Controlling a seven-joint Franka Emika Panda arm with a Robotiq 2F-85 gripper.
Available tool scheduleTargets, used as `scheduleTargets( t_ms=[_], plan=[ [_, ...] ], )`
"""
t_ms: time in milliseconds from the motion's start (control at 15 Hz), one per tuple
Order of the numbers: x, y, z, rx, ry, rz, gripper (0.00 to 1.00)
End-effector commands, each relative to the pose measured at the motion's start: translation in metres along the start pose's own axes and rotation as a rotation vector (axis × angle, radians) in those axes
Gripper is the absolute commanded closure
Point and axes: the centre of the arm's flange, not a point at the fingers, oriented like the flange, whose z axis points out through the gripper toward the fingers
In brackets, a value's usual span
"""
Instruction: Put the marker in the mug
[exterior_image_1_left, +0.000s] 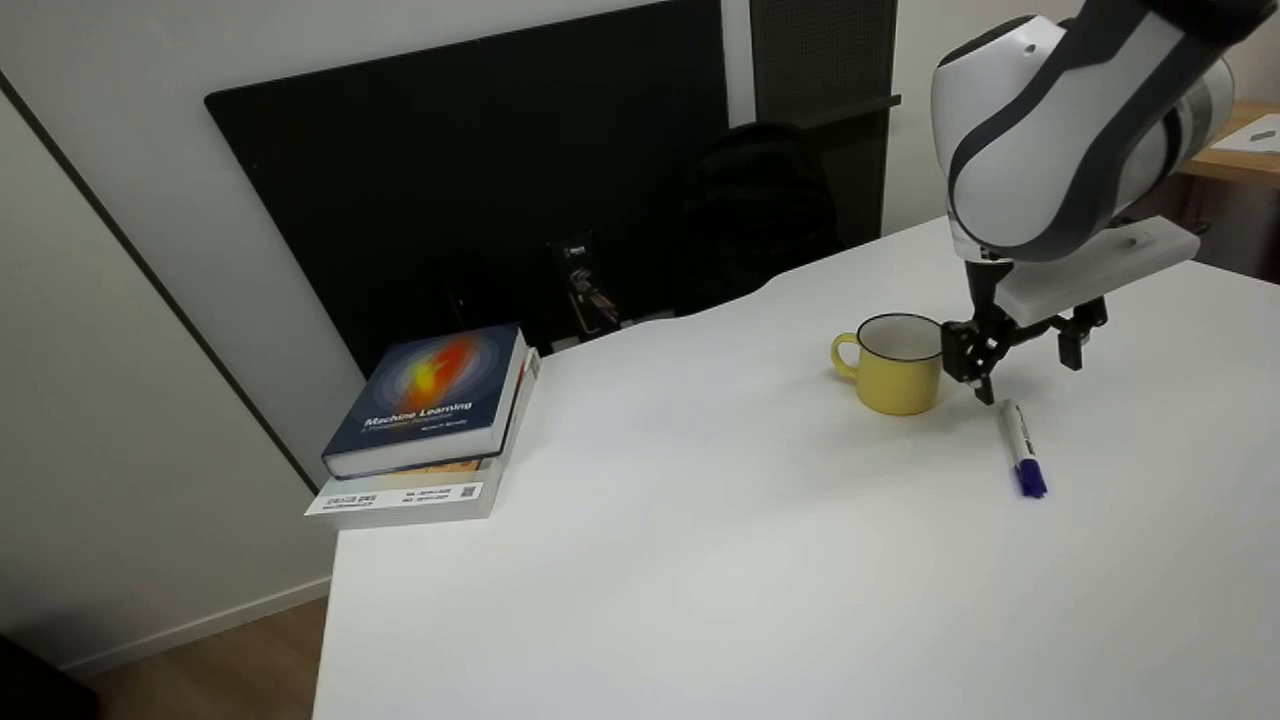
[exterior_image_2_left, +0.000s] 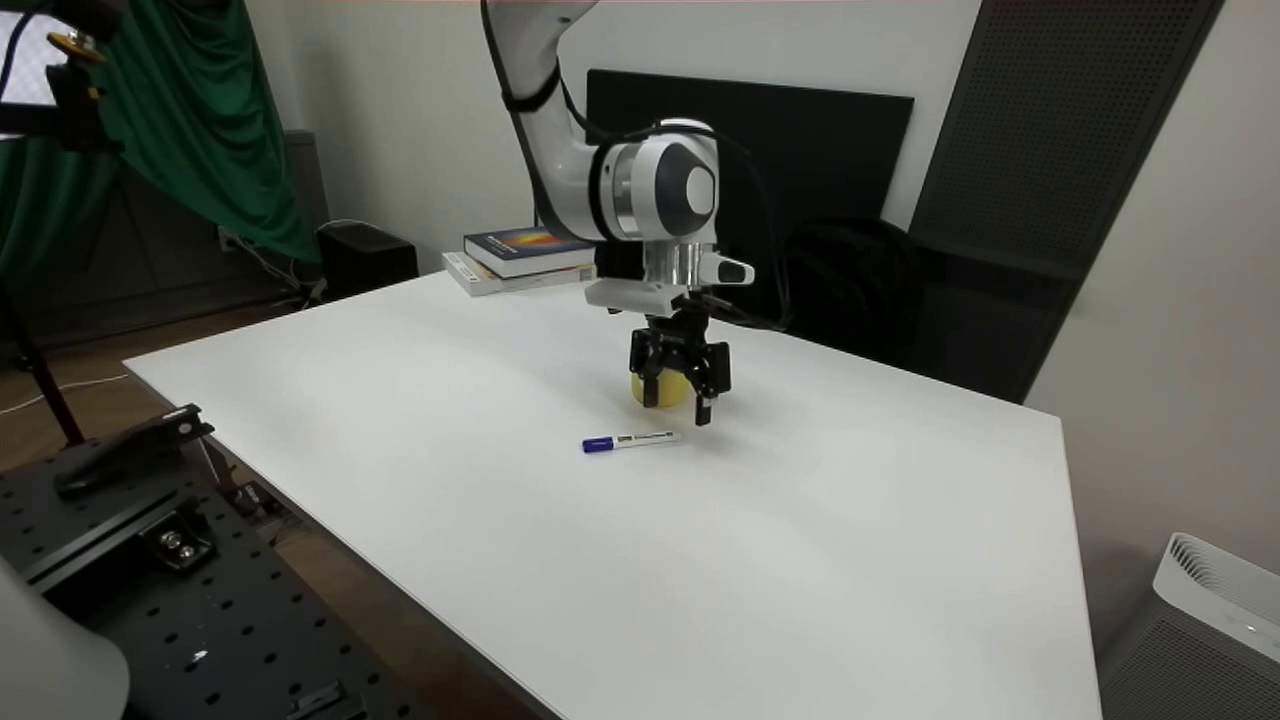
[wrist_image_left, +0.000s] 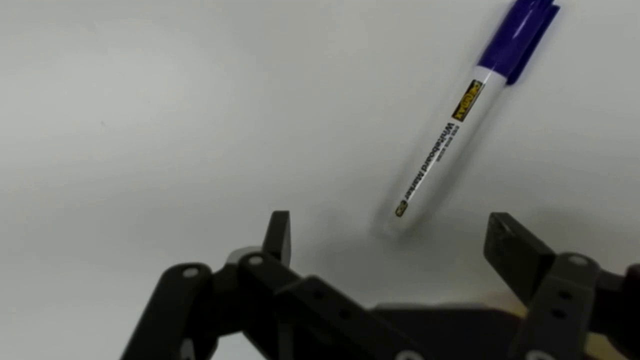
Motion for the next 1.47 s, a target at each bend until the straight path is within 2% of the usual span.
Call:
scheduleTargets(
  t_ms=[0,800,1200,1400],
  plan=[
    [0.000,-0.001,0.000,0.000,0.000,0.001,0.00],
    [0.001,-0.002,-0.001,0.001,0.015,0.029,0.00],
    [-0.006,-0.001,0.007,0.090,0.012,0.118,0.00],
    [-0.013,0.002,0.019,0.103,0.007,0.147,0.00]
  ],
)
